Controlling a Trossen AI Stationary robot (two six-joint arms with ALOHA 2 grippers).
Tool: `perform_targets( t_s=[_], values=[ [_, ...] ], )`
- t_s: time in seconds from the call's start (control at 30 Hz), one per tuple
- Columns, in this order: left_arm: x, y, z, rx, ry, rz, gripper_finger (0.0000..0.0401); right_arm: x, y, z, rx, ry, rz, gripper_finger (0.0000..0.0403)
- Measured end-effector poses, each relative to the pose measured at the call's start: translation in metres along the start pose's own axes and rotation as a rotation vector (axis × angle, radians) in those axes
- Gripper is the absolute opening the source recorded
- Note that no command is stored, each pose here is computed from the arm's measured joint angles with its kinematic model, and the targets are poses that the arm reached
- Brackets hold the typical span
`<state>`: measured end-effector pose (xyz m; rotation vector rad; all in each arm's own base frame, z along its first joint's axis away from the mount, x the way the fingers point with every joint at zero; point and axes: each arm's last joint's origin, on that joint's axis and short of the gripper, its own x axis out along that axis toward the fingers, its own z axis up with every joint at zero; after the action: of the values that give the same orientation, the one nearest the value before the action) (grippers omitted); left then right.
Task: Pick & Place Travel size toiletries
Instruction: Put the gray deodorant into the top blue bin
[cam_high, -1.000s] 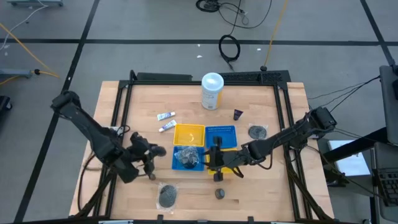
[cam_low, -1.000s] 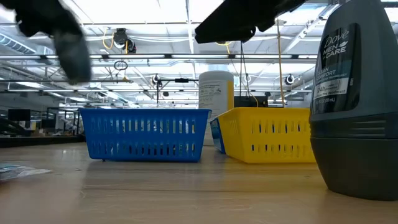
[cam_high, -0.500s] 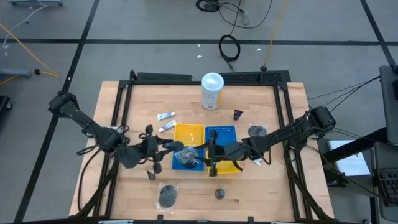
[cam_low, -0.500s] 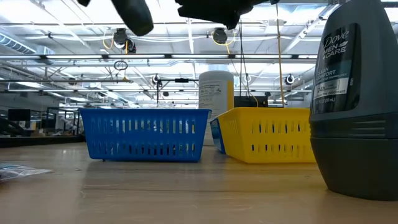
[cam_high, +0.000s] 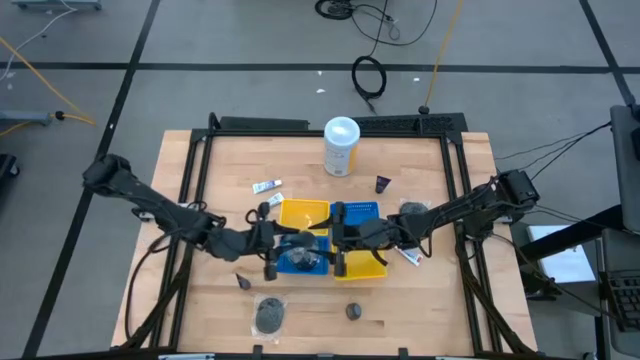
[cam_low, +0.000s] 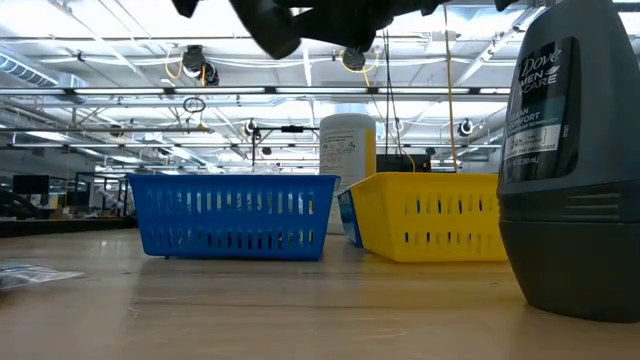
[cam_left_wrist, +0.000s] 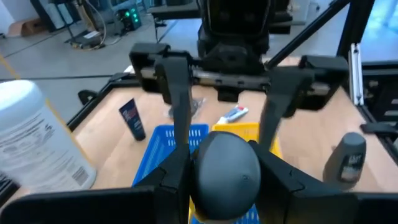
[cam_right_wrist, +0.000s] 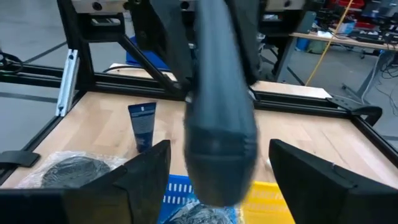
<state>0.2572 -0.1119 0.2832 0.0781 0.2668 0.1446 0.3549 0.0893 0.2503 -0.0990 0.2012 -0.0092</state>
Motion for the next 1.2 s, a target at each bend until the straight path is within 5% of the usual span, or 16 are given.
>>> perform_targets(
  t_s=[0.23, 0.53, 0.83, 1.2],
  values=[
    [0.017, 0.008, 0.004, 0.022, -0.055, -0.050, 0.0113, 0.001, -0.004, -0.001, -0.002, 0.009, -0.010, 0.0273],
    [0.021, 0.014, 0.005, 0.015, -0.057, -0.069, 0.0113, 0.001, -0.004, -0.003, -0.027, 0.026, -0.014, 0.0194],
    [0.021, 0.015, 0.005, 0.008, -0.060, -0.061, 0.0114, 0.001, -0.004, -0.003, -0.031, 0.030, -0.014, 0.0191],
    [0.021, 0.018, 0.004, -0.035, -0.052, 0.042, 0.0297, 0.001, -0.007, -0.007, -0.043, 0.070, -0.075, 0.0191]
  ],
)
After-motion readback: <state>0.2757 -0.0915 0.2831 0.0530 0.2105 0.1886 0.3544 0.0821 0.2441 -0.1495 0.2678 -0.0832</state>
